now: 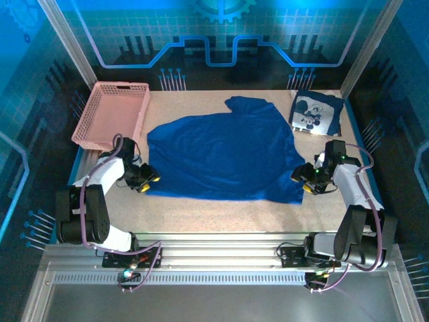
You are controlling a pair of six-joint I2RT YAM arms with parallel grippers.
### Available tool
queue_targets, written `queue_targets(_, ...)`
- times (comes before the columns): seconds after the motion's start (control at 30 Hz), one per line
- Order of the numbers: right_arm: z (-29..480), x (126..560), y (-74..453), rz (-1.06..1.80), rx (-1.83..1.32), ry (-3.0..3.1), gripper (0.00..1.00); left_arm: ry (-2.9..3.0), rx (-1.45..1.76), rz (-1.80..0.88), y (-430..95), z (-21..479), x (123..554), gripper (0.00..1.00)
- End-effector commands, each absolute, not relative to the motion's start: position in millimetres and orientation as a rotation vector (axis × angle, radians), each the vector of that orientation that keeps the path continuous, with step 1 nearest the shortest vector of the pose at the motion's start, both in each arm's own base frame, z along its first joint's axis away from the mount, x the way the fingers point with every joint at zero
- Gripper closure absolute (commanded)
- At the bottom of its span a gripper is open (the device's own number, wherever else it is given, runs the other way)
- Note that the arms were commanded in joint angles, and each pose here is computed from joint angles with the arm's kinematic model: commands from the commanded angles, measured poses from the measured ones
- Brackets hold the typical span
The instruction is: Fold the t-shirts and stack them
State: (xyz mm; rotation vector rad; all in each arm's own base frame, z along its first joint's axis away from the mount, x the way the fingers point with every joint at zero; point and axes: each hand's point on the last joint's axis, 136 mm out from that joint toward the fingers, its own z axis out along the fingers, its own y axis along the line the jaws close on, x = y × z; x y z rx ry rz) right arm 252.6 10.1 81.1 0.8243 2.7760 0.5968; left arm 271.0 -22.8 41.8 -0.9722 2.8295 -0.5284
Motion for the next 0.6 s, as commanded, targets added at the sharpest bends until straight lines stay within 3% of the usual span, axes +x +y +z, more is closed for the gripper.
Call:
queue_targets(0.0, 75, 244, 15, 0.599, 0.810, 2.824, 0.46, 2.901, -1.011, -0.568, -29, 32, 248, 0.54)
queue_targets(0.33, 73, 243, 28, 0.665, 0.782, 2.824, 0.53, 2.904, -1.019, -0.594, -33, 28, 242, 0.59)
queue_targets(0.57, 64, 268, 19, 0.619, 0.753, 2.802, 0.55, 2.870, -1.014, -0.617, -35, 33, 242, 0.55)
